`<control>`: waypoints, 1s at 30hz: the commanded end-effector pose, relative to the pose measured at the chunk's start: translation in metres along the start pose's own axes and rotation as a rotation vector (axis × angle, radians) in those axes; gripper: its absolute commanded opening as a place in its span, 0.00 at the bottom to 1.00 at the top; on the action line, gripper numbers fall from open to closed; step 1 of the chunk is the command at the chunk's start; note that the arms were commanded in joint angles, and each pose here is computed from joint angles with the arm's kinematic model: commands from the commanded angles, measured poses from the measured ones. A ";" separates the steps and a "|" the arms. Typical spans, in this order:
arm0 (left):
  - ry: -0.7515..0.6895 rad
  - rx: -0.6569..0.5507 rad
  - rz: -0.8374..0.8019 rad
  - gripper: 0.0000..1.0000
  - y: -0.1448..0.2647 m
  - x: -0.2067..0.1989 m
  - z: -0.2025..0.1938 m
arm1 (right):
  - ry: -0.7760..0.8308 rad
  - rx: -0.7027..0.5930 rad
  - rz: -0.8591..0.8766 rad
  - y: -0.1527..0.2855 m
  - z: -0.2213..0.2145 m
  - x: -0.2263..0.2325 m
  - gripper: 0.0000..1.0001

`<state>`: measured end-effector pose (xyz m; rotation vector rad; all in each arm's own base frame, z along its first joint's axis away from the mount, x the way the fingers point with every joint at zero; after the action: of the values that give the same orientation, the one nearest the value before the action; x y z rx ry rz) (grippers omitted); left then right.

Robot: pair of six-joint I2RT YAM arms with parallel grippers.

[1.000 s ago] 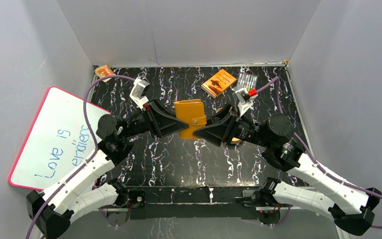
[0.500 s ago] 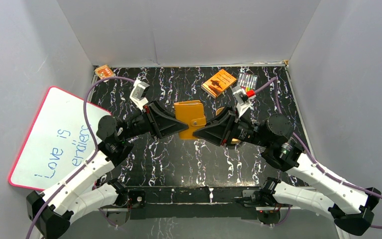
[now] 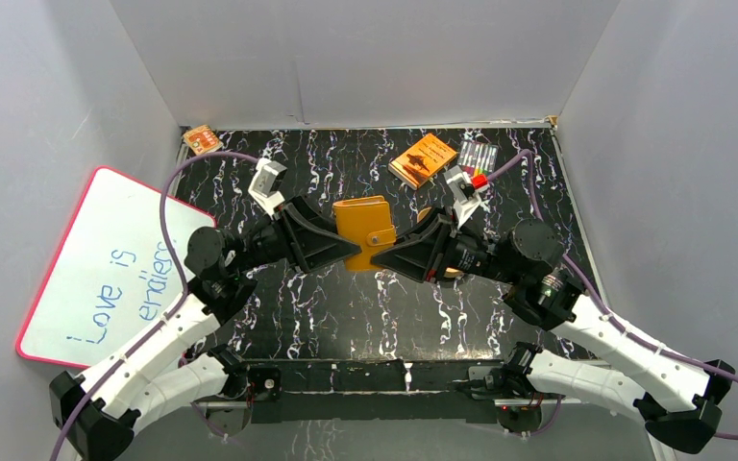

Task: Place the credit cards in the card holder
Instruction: Close the card holder.

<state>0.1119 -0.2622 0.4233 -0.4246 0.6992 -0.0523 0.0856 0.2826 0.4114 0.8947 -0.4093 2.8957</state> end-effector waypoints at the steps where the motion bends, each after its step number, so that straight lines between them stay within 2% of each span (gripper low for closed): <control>1: -0.050 -0.040 -0.055 0.37 0.004 -0.019 0.007 | 0.036 -0.062 0.027 0.001 0.013 0.008 0.00; 6: -0.051 -0.037 -0.049 0.37 0.004 -0.017 0.006 | 0.036 -0.070 0.014 0.001 0.013 0.006 0.00; 9: -0.049 -0.036 -0.042 0.33 0.005 -0.015 0.005 | 0.035 -0.083 -0.002 0.002 0.013 0.003 0.00; 19: -0.050 -0.023 -0.041 0.01 0.004 -0.014 0.003 | 0.028 -0.073 -0.009 0.001 0.011 0.000 0.00; 30: -0.055 -0.047 -0.022 0.00 0.008 -0.010 0.002 | 0.035 -0.038 -0.018 -0.003 0.007 -0.003 0.00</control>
<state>0.1162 -0.2615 0.4109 -0.4221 0.7119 -0.0112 0.0890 0.2842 0.4010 0.9050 -0.3953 2.8696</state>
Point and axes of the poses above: each gripper's point midway between its finger pads, its own y axis back along the fingers, its own x axis along the line the jaws close on, z = x × y, the point moved 2 cm from there along y, back along the fingers, and after that the axes turned 1 degree about -y, right-handed, at the moved point
